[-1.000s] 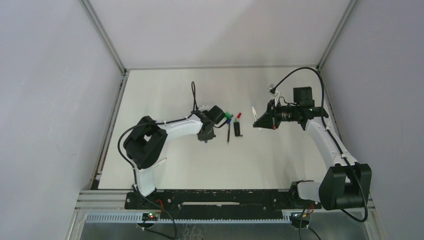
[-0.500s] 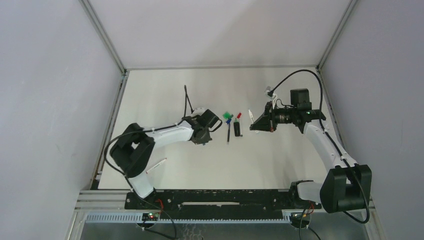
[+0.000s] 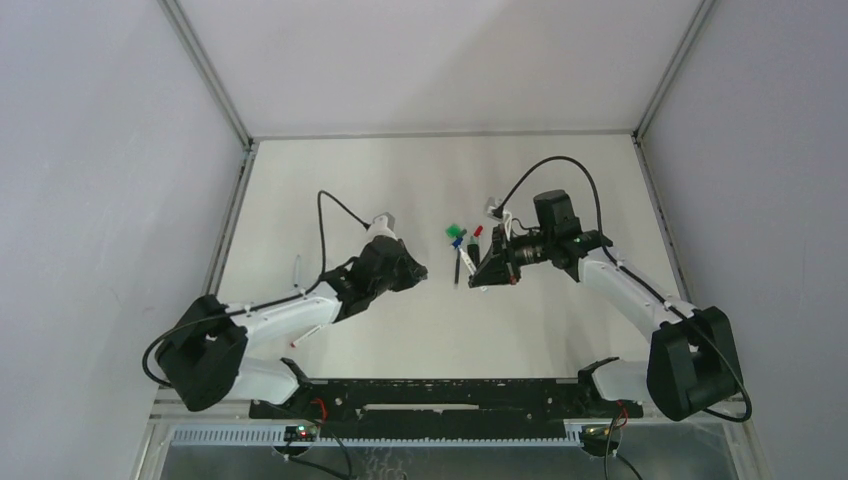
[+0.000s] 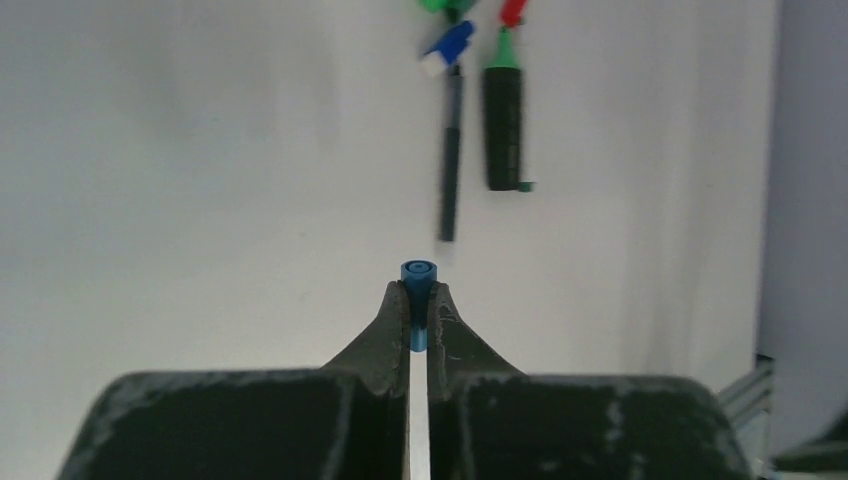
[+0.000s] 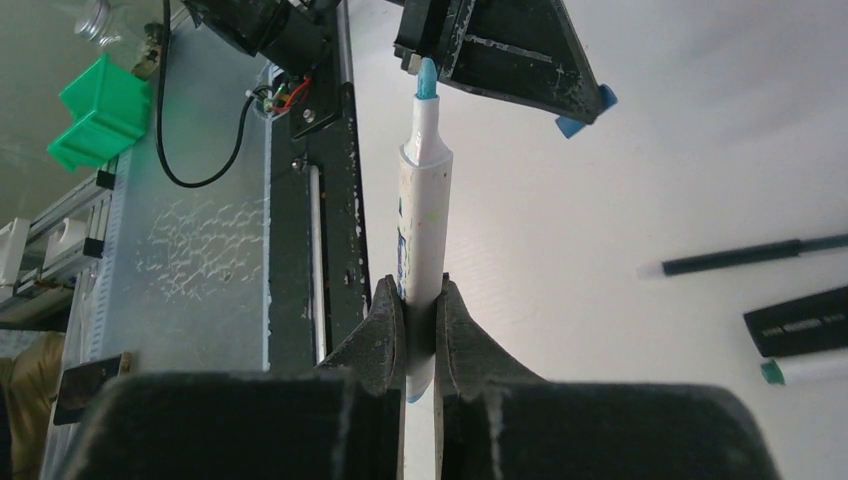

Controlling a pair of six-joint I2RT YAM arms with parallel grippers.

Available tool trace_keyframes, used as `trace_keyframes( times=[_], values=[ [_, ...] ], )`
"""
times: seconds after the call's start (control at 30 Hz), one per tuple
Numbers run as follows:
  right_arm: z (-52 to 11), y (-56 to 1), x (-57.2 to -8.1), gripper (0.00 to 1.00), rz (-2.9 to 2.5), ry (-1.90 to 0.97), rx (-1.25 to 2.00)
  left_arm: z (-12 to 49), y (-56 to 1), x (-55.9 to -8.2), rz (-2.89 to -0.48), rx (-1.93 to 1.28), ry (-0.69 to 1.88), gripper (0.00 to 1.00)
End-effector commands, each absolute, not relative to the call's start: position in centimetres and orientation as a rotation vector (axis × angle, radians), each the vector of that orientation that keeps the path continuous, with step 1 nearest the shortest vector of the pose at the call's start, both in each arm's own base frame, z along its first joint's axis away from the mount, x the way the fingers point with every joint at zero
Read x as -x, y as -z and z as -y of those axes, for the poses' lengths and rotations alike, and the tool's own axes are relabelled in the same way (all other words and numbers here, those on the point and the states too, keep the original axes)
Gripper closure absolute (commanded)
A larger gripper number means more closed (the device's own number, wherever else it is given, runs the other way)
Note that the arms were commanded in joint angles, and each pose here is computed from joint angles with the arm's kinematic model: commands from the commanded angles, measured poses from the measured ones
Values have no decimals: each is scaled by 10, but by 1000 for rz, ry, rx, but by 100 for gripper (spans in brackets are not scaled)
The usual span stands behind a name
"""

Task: Insert the pens into the pen caps
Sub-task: Insert the pen cap onto the pen.

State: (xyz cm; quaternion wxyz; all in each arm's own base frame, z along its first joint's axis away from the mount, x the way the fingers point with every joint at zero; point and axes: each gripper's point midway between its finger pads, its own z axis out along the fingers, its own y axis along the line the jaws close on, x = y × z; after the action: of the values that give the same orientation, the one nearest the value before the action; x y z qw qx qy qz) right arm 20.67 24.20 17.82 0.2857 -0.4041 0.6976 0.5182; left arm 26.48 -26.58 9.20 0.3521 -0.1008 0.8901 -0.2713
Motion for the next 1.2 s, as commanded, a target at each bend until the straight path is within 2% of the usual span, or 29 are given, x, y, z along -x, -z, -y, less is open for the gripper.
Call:
trace_keyframes(
  times=[0.0, 0.47, 1.17],
  values=[
    [-253, -179, -208, 100, -1839, -1392, 1097, 296, -157, -272, -2022, 265, 1047, 100],
    [-255, -201, -195, 100, -1793, -1500, 1071, 301, -251, -266, -1629, 258, 1340, 100],
    [-261, -194, -202, 100, -1881, -1459, 1004, 319, -272, -256, -1559, 212, 1442, 100]
  ],
)
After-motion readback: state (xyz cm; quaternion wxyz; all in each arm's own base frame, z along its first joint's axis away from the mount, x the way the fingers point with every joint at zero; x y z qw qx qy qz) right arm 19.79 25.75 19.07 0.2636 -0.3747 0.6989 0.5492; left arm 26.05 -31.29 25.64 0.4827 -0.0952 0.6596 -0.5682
